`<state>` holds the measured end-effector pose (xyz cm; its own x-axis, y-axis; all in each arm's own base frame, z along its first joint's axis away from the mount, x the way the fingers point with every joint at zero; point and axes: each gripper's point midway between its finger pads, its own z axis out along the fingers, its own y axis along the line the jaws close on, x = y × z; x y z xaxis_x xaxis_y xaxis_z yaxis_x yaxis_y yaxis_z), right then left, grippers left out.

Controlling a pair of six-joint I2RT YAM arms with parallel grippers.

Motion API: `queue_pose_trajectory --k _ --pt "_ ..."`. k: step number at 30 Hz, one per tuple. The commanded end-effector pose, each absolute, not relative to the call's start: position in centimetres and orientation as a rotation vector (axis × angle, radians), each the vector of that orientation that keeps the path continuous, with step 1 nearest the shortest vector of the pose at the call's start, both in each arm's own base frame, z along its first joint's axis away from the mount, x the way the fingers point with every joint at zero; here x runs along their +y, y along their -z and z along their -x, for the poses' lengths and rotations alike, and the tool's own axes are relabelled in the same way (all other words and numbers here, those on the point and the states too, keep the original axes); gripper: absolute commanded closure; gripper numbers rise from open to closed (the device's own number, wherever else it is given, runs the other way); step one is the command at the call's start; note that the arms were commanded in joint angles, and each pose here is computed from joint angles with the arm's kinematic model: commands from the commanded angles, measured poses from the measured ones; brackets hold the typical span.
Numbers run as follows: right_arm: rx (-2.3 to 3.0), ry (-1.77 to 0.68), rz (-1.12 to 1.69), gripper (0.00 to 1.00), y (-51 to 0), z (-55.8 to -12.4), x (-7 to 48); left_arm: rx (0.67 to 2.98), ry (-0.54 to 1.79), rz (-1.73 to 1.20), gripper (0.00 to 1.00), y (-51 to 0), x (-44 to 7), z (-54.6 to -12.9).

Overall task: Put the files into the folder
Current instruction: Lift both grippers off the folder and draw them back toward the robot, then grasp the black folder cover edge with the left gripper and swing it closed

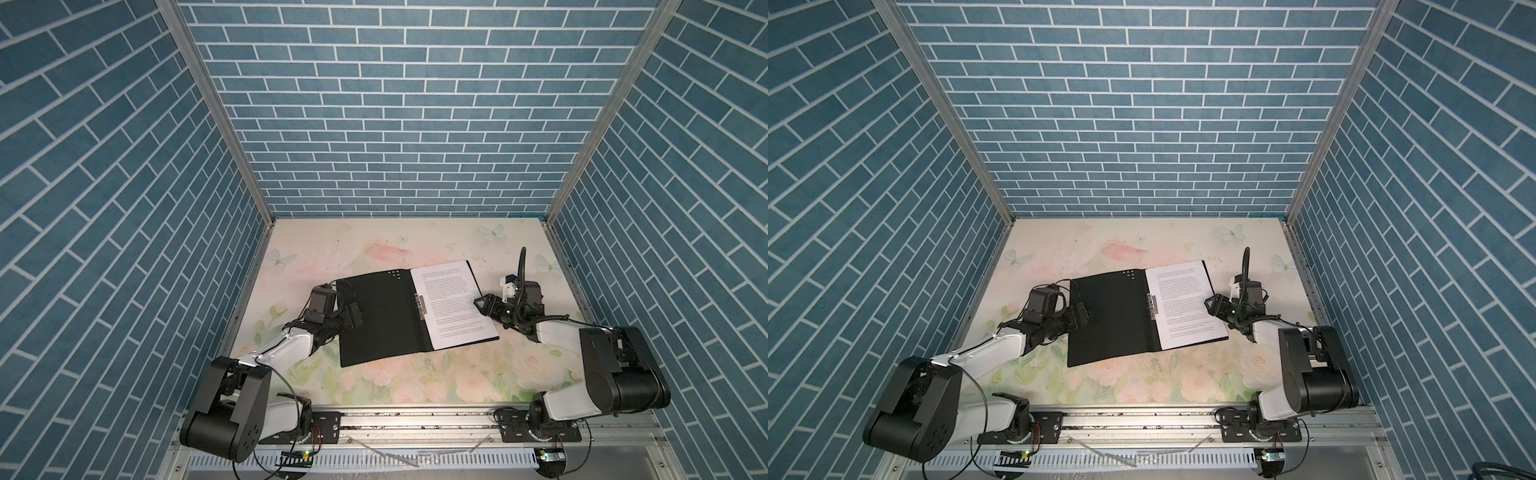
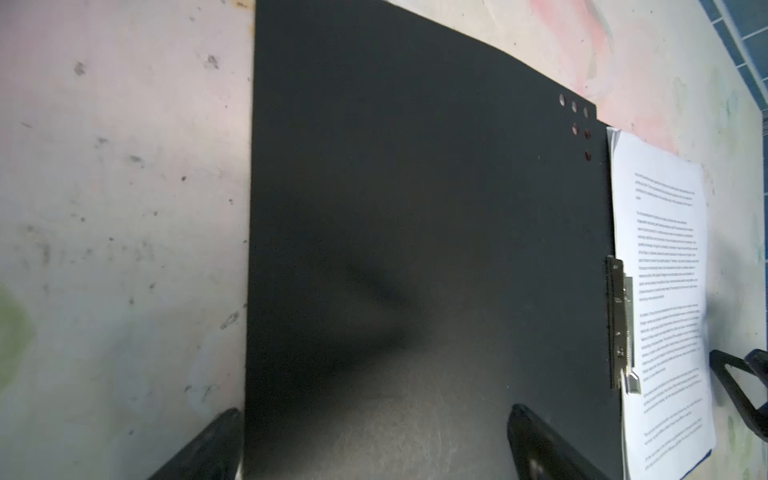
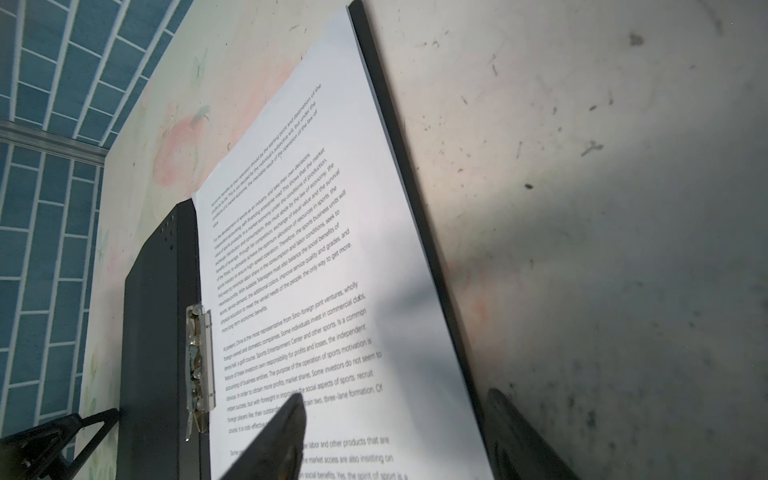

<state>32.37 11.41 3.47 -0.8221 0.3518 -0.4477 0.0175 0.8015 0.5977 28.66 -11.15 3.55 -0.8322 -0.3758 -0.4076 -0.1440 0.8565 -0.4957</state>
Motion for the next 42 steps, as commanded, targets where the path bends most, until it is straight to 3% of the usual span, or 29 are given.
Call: queue_pose_trajectory --k 1,23,32,42 --pt "2.663 -0.899 -0.424 0.33 0.7 -26.5 12.3 2.725 0.879 0.408 0.0 -0.6 -14.2 -23.4" --pt "2.669 -0.923 -0.484 0.4 1.0 -25.1 12.2 2.27 1.331 0.357 0.0 -12.4 -17.8 -26.8" --pt "2.669 -0.921 -0.512 0.42 1.0 -24.8 12.1 2.102 1.419 0.339 0.0 -16.9 -18.6 -27.9" --pt "2.655 -0.921 -0.543 0.43 1.0 -24.5 12.3 2.023 1.484 0.205 0.0 -21.2 -22.8 -28.8"
